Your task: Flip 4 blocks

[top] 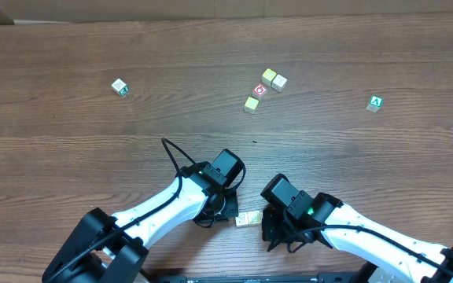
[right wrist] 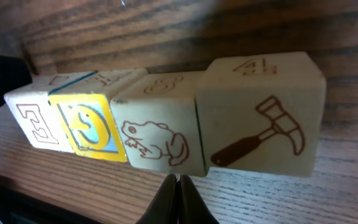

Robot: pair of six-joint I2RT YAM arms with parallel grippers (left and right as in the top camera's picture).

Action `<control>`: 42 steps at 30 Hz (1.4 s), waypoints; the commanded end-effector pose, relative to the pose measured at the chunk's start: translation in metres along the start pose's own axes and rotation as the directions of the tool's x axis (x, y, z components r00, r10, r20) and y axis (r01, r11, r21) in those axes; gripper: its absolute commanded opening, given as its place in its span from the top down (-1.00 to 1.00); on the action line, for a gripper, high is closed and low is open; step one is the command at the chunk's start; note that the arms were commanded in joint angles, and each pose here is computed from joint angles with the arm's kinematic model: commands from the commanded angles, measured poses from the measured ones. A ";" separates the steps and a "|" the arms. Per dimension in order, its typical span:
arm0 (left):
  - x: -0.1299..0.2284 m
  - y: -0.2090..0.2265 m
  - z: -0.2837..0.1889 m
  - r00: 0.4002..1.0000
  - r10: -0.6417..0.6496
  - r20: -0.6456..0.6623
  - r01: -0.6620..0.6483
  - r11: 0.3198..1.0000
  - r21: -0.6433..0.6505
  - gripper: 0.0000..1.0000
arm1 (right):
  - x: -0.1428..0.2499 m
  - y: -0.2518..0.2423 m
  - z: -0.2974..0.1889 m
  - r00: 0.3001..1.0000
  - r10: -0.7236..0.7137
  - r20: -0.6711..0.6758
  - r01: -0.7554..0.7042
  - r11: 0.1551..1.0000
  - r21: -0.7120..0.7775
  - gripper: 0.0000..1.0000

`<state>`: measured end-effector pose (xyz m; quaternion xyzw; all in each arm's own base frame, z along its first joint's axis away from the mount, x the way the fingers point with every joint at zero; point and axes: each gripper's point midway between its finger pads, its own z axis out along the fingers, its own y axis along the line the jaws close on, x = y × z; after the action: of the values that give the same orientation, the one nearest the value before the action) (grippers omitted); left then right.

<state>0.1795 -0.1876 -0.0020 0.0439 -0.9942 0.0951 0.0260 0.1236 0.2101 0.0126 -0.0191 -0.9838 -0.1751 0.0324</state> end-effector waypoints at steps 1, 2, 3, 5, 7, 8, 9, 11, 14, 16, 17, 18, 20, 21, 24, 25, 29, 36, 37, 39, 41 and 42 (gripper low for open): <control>0.002 0.003 0.002 0.999 -0.028 -0.015 0.028 1.000 -0.005 0.92 | -0.003 -0.001 0.002 1.000 0.013 0.018 -0.013 1.000 0.007 0.92; 0.002 0.003 0.002 0.999 -0.029 -0.015 0.029 1.000 -0.005 0.92 | -0.004 0.000 0.002 1.000 0.012 0.020 -0.012 1.000 0.005 0.92; 0.002 0.003 0.002 0.999 -0.029 -0.015 0.029 1.000 -0.005 0.92 | -0.004 0.000 0.002 1.000 0.011 0.021 -0.011 1.000 0.003 0.92; 0.002 0.003 0.002 0.999 -0.028 -0.015 0.028 1.000 -0.005 0.91 | -0.005 0.001 0.002 1.000 0.010 0.025 -0.010 1.000 -0.001 0.92; 0.002 0.003 0.002 0.999 -0.028 -0.015 0.028 1.000 -0.005 0.92 | -0.006 0.002 0.002 1.000 0.008 0.028 -0.008 1.000 -0.006 0.92; 0.002 0.003 0.002 0.999 -0.029 -0.015 0.029 1.000 -0.005 0.91 | -0.006 0.003 0.002 1.000 0.007 0.030 -0.007 1.000 -0.009 0.92; 0.002 0.003 0.002 0.999 -0.029 -0.015 0.029 1.000 -0.005 0.92 | -0.007 0.003 0.002 0.999 0.007 0.032 -0.007 1.000 -0.008 0.92; 0.002 0.003 0.002 0.999 -0.029 -0.016 0.029 1.000 -0.006 0.92 | -0.008 0.003 0.002 0.999 0.007 0.038 -0.007 1.000 -0.006 0.92; 0.002 0.003 0.002 0.999 -0.029 -0.016 0.029 1.000 -0.006 0.92 | -0.008 0.003 0.002 0.999 0.007 0.041 -0.007 1.000 -0.005 0.92; 0.002 0.003 0.002 0.999 -0.029 -0.016 0.029 1.000 -0.006 0.91 | -0.008 0.003 0.002 0.999 0.007 0.042 -0.006 1.000 -0.005 0.92; 0.002 0.003 0.002 0.999 -0.029 -0.016 0.029 1.000 -0.006 0.91 | -0.009 0.002 0.002 0.999 0.007 0.045 -0.006 1.000 -0.003 0.92; 0.002 0.003 0.002 0.999 -0.029 -0.016 0.029 1.000 -0.006 0.92 | -0.009 0.002 0.002 0.999 0.007 0.048 -0.007 1.000 0.000 0.92; 0.002 0.003 0.002 0.999 -0.029 -0.016 0.029 1.000 -0.006 0.91 | -0.010 0.001 0.002 0.999 0.007 0.054 -0.007 1.000 0.004 0.92; 0.002 0.003 0.002 0.999 -0.029 -0.016 0.029 1.000 -0.006 0.91 | -0.011 0.001 0.002 0.999 0.006 0.054 -0.006 1.000 0.003 0.92; 0.003 0.003 0.002 0.999 -0.029 -0.018 0.029 1.000 -0.008 0.91 | -0.012 0.001 0.002 0.998 0.006 0.061 -0.006 1.000 0.007 0.92; 0.003 0.003 0.002 0.999 -0.029 -0.018 0.029 1.000 -0.008 0.92 | -0.012 0.001 0.002 0.998 0.006 0.062 -0.006 1.000 0.006 0.92; 0.003 0.004 0.002 0.999 -0.030 -0.020 0.030 1.000 -0.009 0.91 | -0.012 0.002 0.002 0.998 0.005 0.062 -0.005 1.000 0.003 0.92; 0.003 0.004 0.002 0.999 -0.030 -0.021 0.030 0.999 -0.010 0.92 | -0.004 0.011 -0.002 0.999 -0.036 0.029 0.037 0.999 -0.032 0.92; 0.003 0.004 0.002 0.999 -0.030 -0.021 0.030 1.000 -0.010 0.92 | -0.004 0.014 -0.005 0.999 -0.041 0.032 0.042 0.998 -0.037 0.92; 0.003 0.004 0.002 0.999 -0.030 -0.021 0.030 0.999 -0.010 0.92 | -0.005 0.020 -0.016 0.997 -0.060 0.053 0.062 0.997 -0.046 0.92; 0.003 0.004 0.002 0.999 -0.030 -0.021 0.030 1.000 -0.010 0.92 | -0.008 0.027 -0.030 0.993 -0.076 0.093 0.081 0.995 -0.051 0.92; 0.003 0.004 0.002 0.999 -0.030 -0.021 0.030 1.000 -0.010 0.92 | -0.010 0.029 -0.038 0.990 -0.078 0.116 0.084 0.995 -0.053 0.92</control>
<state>0.1777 -0.1861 -0.0022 0.0443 -0.9943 0.0919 0.0296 0.1189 0.2080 0.0201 -0.0057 -0.9856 -0.1673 0.0249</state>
